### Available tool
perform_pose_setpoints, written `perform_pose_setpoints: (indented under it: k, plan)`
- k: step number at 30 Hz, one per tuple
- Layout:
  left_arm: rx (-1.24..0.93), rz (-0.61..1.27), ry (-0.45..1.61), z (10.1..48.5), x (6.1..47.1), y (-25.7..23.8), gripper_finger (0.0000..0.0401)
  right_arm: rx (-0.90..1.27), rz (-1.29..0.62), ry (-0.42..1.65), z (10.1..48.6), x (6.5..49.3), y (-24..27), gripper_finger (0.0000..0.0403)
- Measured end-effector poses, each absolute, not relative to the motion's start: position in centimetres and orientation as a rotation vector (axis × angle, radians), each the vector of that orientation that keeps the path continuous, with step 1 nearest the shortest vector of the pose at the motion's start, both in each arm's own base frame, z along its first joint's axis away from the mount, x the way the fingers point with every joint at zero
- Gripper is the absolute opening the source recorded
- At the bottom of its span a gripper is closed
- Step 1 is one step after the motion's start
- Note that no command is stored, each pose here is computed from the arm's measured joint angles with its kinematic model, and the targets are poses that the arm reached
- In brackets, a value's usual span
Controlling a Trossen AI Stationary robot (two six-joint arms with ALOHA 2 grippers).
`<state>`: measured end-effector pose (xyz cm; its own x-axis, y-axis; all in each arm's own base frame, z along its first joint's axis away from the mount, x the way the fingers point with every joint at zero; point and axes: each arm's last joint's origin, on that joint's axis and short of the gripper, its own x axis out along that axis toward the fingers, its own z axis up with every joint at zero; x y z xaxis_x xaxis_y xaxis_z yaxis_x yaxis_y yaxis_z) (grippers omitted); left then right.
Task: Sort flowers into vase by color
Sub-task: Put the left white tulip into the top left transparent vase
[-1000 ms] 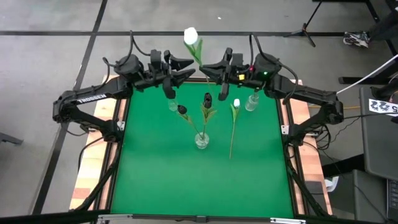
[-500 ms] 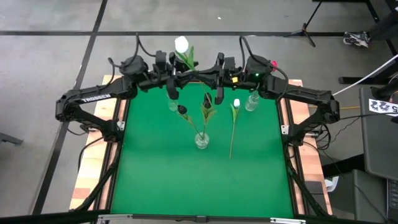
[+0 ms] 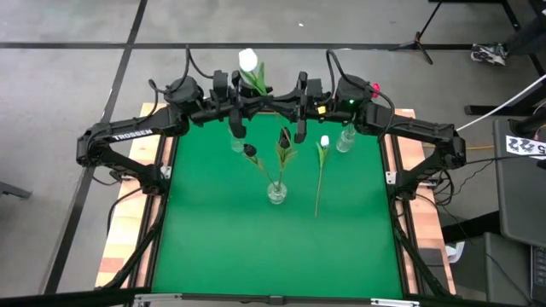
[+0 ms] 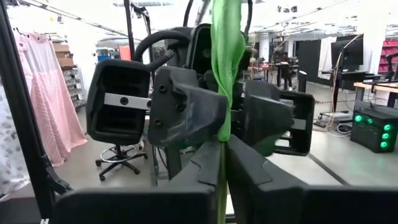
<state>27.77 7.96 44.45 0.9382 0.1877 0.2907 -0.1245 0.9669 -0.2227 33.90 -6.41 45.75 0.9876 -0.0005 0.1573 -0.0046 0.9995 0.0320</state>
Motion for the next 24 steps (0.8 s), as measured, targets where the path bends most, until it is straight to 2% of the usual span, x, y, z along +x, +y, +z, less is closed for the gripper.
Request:
perform_pose_setpoints:
  k: [9, 11, 15, 18, 24]
  plan:
    - [-0.138, 0.176, -0.319, 44.5, 27.7, 8.0, 0.0014, 0.031, -0.017, -0.109, 45.3, 34.0, -6.5, 0.0133]
    - [-0.124, 0.181, -0.32, 44.6, 27.7, 8.0, 0.001, 0.033, -0.026, -0.1, 45.2, 34.0, -6.5, 0.0155]
    - [-0.087, 0.228, -0.336, 44.9, 27.3, 8.1, 0.0026, 0.019, -0.073, -0.061, 45.0, 33.7, -6.6, 0.0181]
    - [-0.035, 0.282, -0.352, 45.8, 25.7, 8.2, 0.0027, -0.037, -0.138, -0.03, 45.4, 32.6, -7.0, 0.0189]
    - [0.077, 0.429, -0.327, 47.4, 21.7, 8.1, 0.0008, -0.1, -0.245, -0.102, 48.5, 28.1, -6.8, 0.019]
